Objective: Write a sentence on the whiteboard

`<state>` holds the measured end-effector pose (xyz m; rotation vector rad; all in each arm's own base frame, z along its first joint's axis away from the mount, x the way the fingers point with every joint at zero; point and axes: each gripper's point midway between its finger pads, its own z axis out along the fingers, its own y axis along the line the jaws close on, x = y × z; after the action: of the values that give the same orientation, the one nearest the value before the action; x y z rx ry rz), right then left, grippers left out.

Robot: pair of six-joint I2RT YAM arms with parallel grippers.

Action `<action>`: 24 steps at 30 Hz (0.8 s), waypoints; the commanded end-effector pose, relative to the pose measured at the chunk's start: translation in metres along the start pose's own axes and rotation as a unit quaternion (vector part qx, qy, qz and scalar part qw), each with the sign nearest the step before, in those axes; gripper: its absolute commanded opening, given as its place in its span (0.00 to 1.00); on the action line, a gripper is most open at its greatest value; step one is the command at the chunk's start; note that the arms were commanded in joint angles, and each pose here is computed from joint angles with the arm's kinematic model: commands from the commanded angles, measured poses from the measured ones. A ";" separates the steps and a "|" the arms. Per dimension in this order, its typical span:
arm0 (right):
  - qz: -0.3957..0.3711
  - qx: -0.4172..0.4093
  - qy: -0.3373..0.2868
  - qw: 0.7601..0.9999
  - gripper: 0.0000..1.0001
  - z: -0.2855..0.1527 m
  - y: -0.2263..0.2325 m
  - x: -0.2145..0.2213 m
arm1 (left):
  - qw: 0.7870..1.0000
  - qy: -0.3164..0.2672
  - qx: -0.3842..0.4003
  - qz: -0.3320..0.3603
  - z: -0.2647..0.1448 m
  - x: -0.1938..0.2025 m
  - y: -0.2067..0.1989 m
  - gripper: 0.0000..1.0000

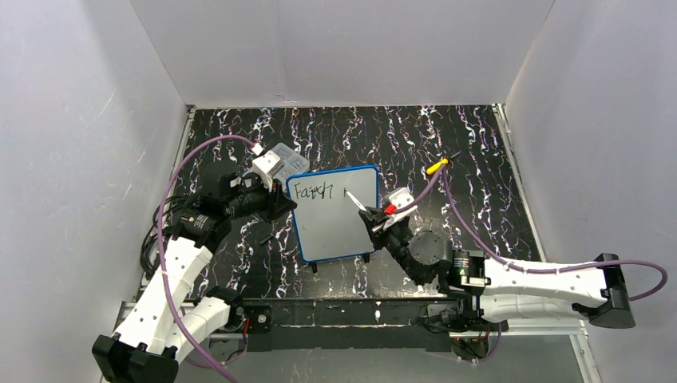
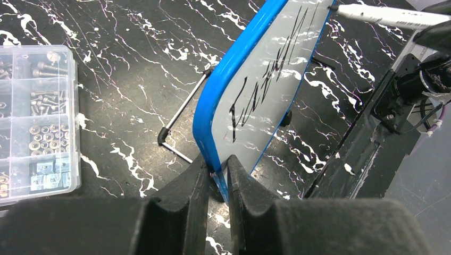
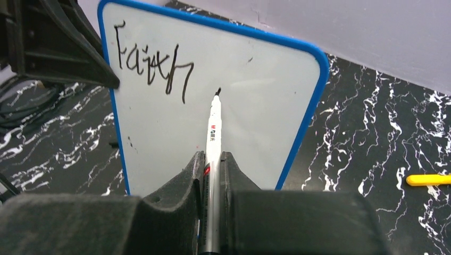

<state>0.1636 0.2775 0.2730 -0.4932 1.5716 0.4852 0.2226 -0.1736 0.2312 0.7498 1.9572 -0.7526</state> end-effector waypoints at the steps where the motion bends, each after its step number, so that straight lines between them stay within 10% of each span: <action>1: 0.030 0.005 -0.058 0.998 0.01 0.002 -0.002 -0.037 | 0.999 0.042 0.006 -0.013 0.003 0.026 -0.002 0.00; 24: 0.007 0.028 -0.061 0.998 0.01 0.001 -0.012 -0.035 | 0.999 0.041 0.010 -0.013 0.003 0.025 -0.003 0.00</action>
<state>0.1711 0.2779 0.2951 -0.4709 1.4840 0.4488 0.2224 -0.1744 0.2312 0.7526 1.9560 -0.7578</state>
